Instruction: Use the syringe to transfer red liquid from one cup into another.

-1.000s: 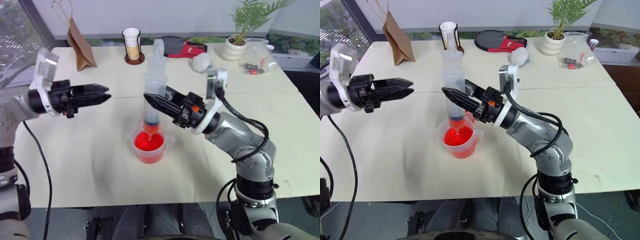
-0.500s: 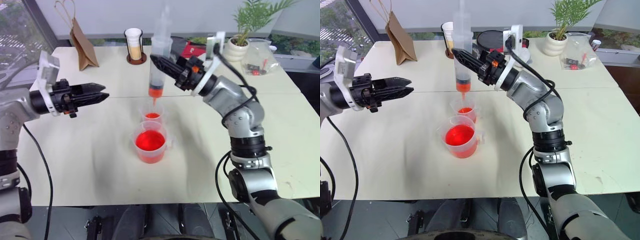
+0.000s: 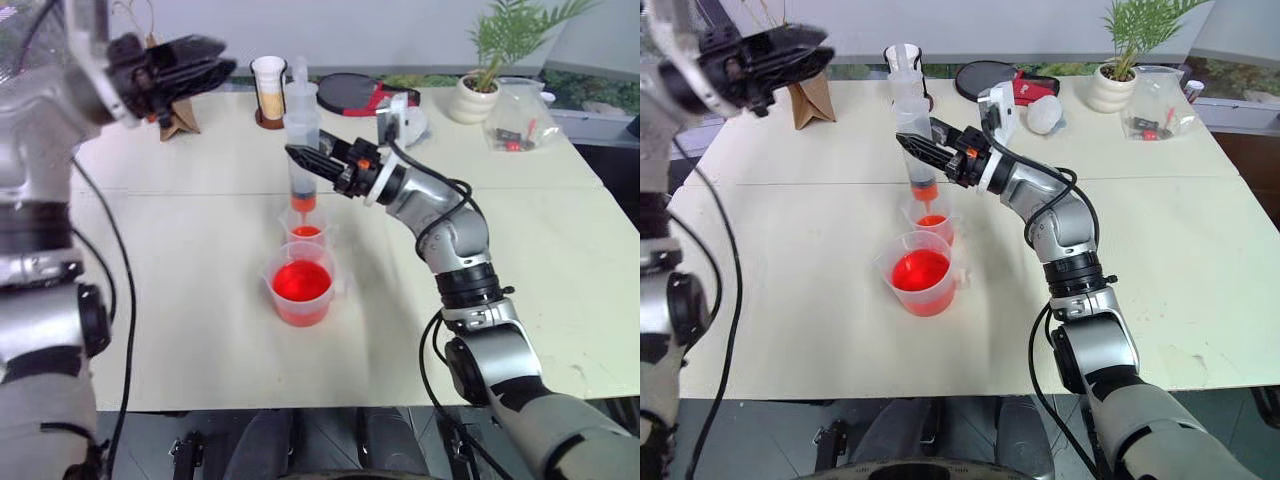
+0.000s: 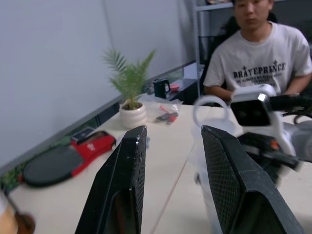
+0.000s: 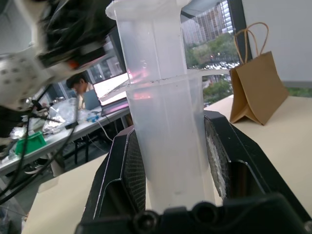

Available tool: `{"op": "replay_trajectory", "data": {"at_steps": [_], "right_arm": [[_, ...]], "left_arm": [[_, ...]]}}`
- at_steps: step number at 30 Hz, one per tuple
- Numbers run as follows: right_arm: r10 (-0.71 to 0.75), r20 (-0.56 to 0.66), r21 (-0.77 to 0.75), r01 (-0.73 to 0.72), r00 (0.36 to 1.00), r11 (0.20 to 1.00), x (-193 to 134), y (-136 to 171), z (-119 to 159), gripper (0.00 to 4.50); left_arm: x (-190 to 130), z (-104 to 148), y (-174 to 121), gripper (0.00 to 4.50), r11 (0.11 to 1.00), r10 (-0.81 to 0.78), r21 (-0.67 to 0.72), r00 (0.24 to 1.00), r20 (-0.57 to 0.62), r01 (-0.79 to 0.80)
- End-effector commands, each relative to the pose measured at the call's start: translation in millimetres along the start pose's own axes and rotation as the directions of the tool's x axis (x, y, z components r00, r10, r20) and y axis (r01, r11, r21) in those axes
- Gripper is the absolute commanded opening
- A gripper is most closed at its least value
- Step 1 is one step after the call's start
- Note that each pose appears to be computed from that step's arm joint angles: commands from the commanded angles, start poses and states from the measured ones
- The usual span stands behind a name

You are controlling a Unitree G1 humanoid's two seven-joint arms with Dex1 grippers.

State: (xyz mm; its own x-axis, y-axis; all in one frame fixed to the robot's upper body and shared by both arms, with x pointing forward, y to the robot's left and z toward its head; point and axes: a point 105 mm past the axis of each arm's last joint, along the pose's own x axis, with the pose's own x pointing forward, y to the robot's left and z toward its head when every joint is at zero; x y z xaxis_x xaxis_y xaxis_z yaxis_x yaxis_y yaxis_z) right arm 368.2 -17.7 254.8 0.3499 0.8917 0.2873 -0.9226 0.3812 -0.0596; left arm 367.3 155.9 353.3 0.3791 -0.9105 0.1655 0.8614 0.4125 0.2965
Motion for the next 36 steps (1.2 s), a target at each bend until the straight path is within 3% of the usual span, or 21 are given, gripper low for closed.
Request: {"op": "replay_trajectory", "data": {"at_steps": [1,14,26,36], "right_arm": [[0.030,0.047,-0.066,-0.027,0.998,0.997,5.6,5.7,18.5,1.39],[0.038,0.034,-0.058,-0.036,0.999,0.998,7.3,12.6,10.4,1.39],[0.018,0.046,-0.052,-0.016,0.999,0.999,9.6,7.1,9.9,1.39],[0.023,0.048,-0.048,-0.021,0.999,0.999,12.8,6.0,8.6,1.39]], "left_arm": [[12.7,3.4,1.8,1.79,0.998,-0.044,0.054,0.999,0.005,0.044],[46.8,-2.9,-6.2,1.79,0.988,-0.150,0.052,0.988,0.029,0.149],[20.1,1.7,2.4,1.79,0.993,-0.109,0.052,0.994,-0.003,0.109],[19.4,4.9,-13.8,1.79,0.983,-0.180,0.034,0.984,-0.005,0.180]]}}
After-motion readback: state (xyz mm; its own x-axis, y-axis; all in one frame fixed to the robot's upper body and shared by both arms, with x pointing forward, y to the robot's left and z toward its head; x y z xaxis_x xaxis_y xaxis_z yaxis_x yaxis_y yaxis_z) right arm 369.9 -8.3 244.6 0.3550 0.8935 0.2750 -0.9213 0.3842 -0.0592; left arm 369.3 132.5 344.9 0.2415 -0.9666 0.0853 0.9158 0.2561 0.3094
